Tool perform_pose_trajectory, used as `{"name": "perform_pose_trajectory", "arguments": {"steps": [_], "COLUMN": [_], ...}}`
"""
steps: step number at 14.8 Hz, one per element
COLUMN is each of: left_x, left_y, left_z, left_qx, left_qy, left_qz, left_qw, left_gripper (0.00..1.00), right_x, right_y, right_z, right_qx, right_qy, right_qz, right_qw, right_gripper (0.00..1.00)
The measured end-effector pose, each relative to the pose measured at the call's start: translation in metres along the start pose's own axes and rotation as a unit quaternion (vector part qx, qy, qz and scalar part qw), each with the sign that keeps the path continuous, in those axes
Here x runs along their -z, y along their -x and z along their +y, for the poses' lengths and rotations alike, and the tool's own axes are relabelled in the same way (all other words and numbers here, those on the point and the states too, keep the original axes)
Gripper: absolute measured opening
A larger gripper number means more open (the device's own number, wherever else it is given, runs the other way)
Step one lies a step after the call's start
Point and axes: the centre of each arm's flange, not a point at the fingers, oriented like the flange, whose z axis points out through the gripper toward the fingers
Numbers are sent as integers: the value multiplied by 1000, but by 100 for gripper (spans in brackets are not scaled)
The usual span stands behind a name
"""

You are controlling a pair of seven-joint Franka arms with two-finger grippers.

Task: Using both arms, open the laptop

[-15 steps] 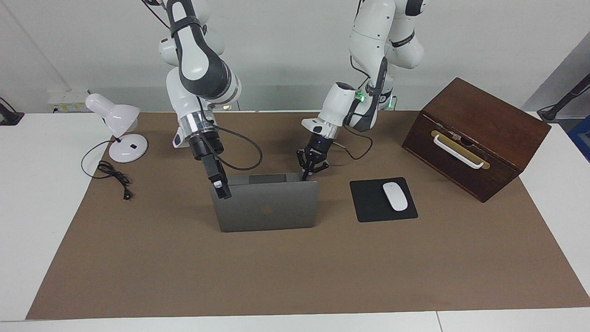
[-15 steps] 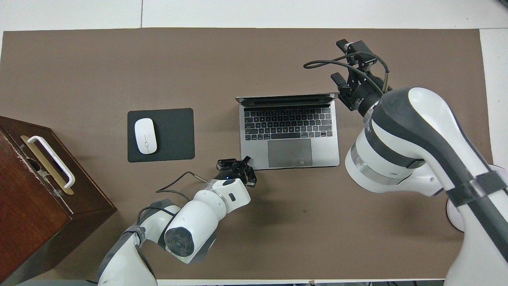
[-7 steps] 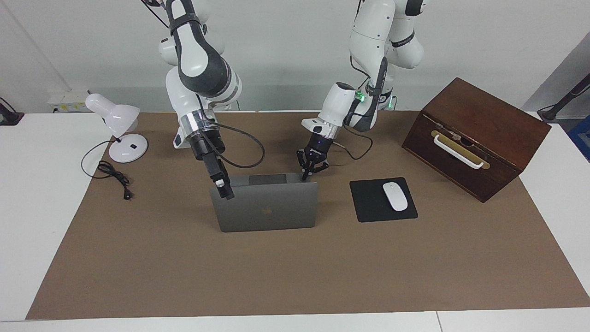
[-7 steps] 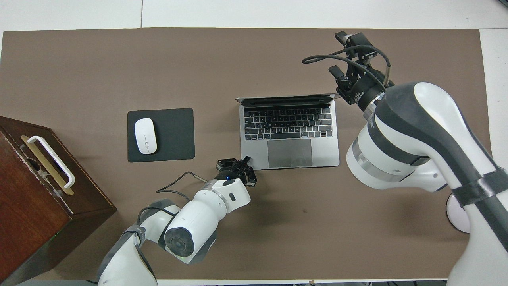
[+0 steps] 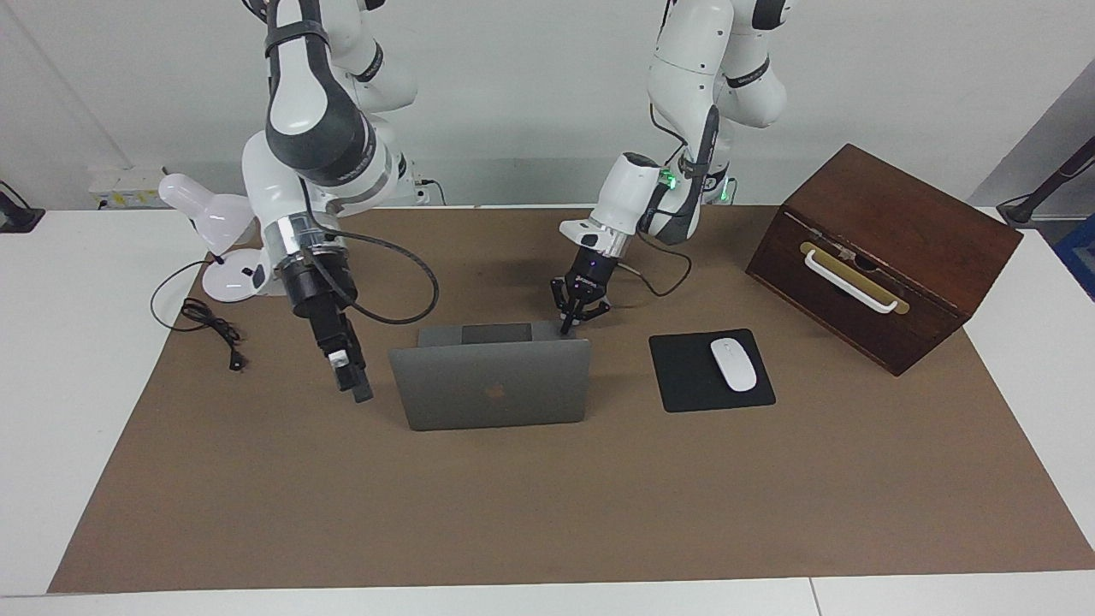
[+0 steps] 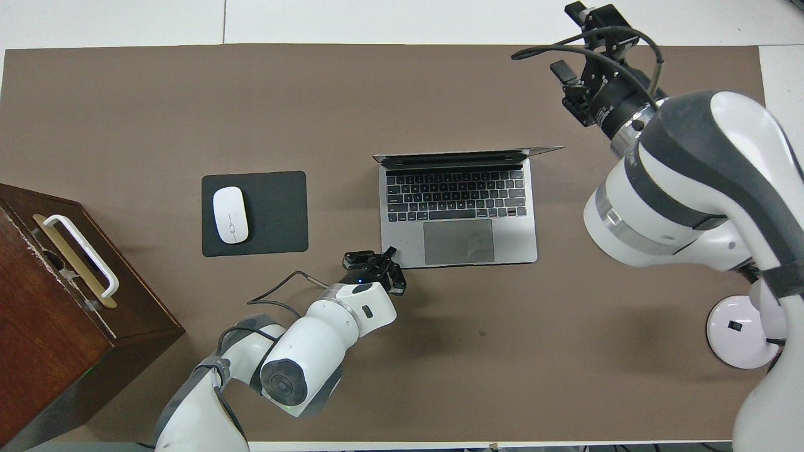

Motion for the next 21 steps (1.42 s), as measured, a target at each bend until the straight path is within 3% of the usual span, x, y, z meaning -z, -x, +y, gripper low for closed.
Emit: {"name": "perform_pose_trajectory", "arguments": {"steps": [3, 6, 13, 17, 21], "left_x": [0, 0, -1, -1, 0], "left_y": [0, 0, -2, -7, -11], "left_z": [0, 0, 1, 3, 3], "left_qx": [0, 2, 48, 62, 69], "left_qy": [0, 0, 1, 3, 3], "left_qz": [0, 0, 2, 7, 10], "left_qw": [1000, 1000, 999, 998, 998], "left_gripper": [1, 1, 1, 1, 1], "right_x": [2, 6, 44, 90, 121], "right_y": [-43, -86, -165, -201, -193], "right_z": [-13, -29, -61, -65, -75], "right_qx": [67, 120, 205, 253, 296], "right_qy": [9, 47, 131, 223, 317], "right_qz": [-21, -49, -133, -191, -235], "right_qw": [997, 990, 961, 922, 870], "right_gripper": [100, 100, 100, 100, 100]}}
